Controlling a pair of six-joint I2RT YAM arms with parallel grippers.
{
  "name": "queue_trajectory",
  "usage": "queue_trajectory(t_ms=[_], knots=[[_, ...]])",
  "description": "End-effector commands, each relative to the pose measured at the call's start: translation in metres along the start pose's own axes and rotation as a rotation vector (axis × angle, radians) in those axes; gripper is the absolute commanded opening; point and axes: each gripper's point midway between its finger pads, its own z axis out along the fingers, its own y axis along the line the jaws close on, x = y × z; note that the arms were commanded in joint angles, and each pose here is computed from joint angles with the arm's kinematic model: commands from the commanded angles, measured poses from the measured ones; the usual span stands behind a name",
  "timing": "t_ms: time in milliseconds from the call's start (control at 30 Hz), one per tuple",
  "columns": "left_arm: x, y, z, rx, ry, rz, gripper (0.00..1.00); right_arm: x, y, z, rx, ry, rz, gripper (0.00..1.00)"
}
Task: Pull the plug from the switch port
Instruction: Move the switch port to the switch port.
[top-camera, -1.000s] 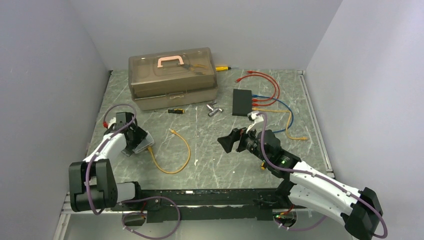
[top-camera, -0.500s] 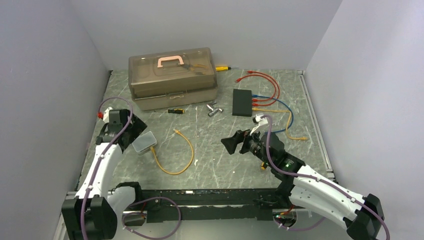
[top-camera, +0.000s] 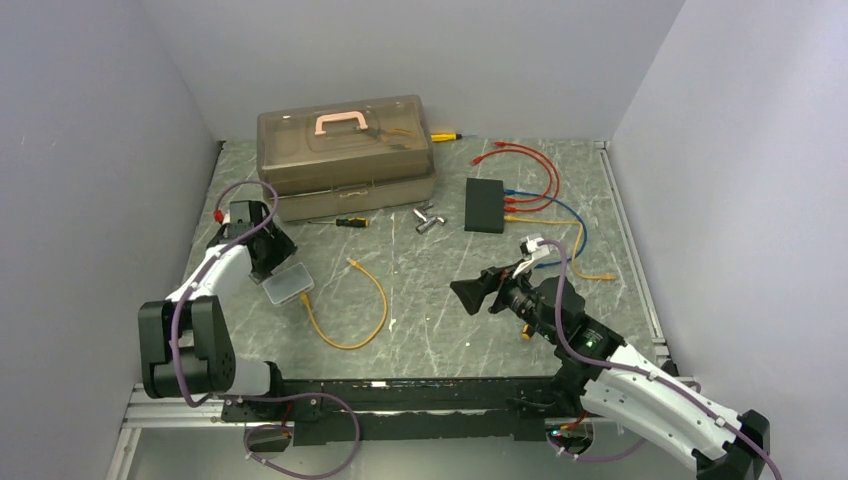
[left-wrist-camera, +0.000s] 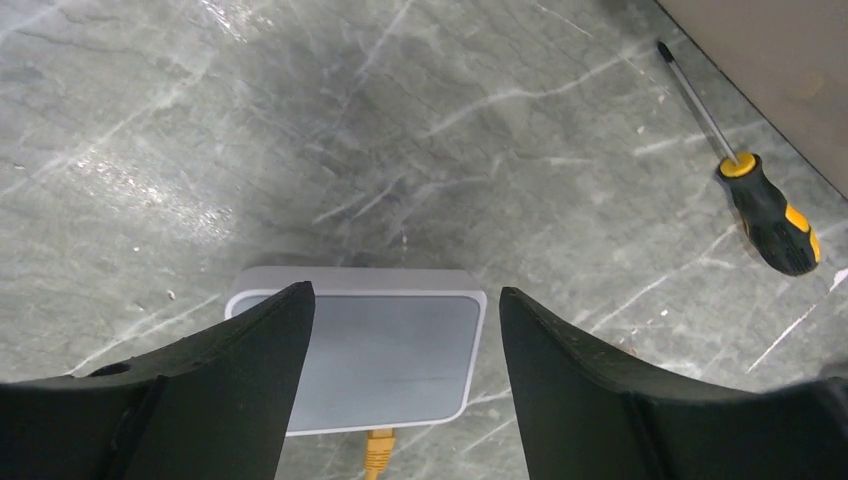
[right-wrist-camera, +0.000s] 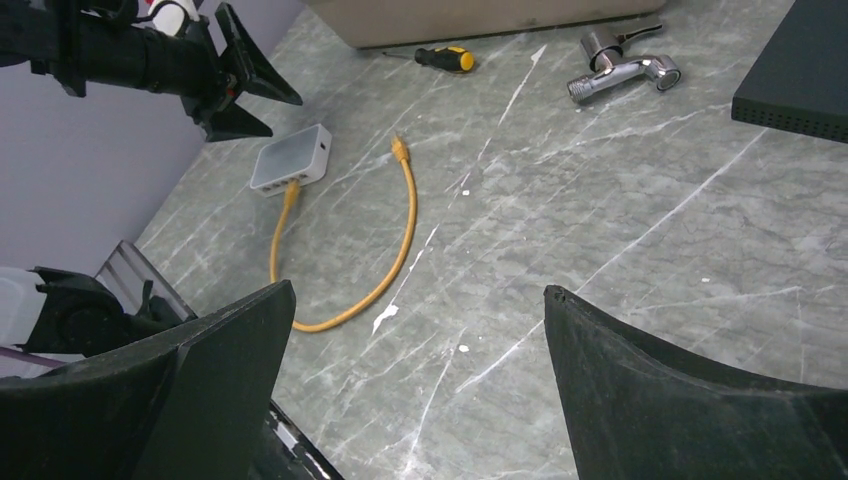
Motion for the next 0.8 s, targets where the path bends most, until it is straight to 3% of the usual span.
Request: queue_trajectory(t_ms=[0, 367, 767], knots=[[-0.014, 0.001, 0.005, 0.017, -0.040, -0.037, 0.73, 0.000, 0.002, -0.004, -0.023, -0.015, -0.011, 0.97], [0.026, 0.018, 0.021, 0.024, 0.031, -0.090, 0.69, 0.003, 0.007, 0.004, -0.037, 0.009, 0.002, 0.97], [0.091, -0.009, 0.001, 0.174, 0.090, -0.149, 0.69, 0.008, 0.007, 0.013, -0.028, 0.038, 0.012, 0.97]])
